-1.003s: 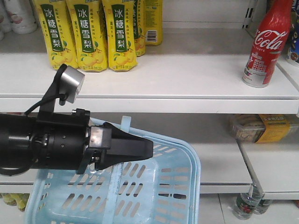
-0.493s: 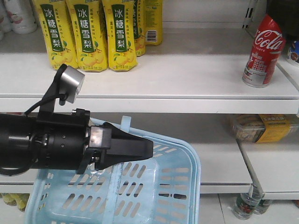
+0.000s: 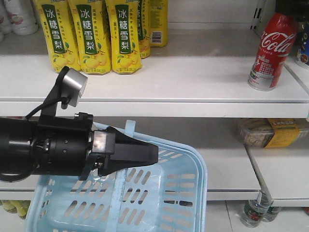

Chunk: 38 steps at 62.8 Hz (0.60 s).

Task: Place coke in basket with both arms
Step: 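Grasp the red Coca-Cola bottle by its neck with the right gripper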

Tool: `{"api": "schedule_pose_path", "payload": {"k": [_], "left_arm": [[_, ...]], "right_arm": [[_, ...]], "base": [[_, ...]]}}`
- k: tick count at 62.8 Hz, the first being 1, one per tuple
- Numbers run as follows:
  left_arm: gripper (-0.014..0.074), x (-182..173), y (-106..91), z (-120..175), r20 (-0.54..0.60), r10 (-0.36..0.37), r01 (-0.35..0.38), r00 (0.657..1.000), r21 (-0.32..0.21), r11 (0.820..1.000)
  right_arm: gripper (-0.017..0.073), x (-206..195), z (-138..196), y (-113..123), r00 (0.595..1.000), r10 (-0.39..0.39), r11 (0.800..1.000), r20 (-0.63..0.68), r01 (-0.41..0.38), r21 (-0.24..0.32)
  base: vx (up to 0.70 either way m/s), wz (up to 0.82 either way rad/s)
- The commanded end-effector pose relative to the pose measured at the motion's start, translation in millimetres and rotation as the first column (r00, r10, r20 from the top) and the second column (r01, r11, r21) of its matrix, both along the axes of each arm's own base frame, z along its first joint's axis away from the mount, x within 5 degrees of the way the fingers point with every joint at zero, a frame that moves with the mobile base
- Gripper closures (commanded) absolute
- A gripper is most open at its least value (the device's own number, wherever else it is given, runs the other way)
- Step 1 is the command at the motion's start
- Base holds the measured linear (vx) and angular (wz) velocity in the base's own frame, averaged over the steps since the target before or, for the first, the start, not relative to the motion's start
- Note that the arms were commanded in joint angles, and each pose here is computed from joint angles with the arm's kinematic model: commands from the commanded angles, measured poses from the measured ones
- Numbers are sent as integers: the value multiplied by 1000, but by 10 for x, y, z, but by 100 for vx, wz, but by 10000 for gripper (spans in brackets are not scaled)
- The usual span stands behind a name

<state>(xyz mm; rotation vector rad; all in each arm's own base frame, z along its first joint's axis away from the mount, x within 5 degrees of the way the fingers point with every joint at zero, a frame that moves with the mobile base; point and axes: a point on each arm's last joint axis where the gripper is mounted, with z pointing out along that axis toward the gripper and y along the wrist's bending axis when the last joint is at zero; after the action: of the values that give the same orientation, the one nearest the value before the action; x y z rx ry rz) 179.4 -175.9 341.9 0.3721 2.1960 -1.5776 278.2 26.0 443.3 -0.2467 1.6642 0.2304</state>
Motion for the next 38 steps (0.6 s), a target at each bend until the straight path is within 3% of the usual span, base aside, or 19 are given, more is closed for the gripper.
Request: {"api": "schedule_pose_path", "payload": {"k": [1, 9, 17, 23, 30, 38], "left_arm": [[600, -63, 0, 210, 17, -2, 3, 1000, -94, 996], [600, -63, 0, 210, 17, -2, 3, 1000, -94, 996], [600, -63, 0, 210, 17, -2, 3, 1000, -94, 996], [600, -63, 0, 210, 17, -2, 3, 1000, -94, 996], [600, -63, 0, 210, 17, -2, 3, 1000, -94, 996], [600, -63, 0, 210, 17, -2, 3, 1000, -94, 996]], "right_arm": [[569, -290, 257, 67, 995, 82, 997, 50, -83, 9], [564, -688, 386, 175, 978, 208, 978, 30, -208, 28], [564, -1100, 511, 243, 958, 286, 956, 37, -287, 57], [563, -1282, 512, 303, 933, 360, 930, -9, -358, 88], [563, -1342, 483, 375, 890, 453, 884, -50, -441, 158], [563, -1261, 301, 411, 863, 498, 842, -80, -460, 283]], "base": [[0, 0], [0, 0], [0, 0], [0, 0], [0, 0], [0, 0]]}}
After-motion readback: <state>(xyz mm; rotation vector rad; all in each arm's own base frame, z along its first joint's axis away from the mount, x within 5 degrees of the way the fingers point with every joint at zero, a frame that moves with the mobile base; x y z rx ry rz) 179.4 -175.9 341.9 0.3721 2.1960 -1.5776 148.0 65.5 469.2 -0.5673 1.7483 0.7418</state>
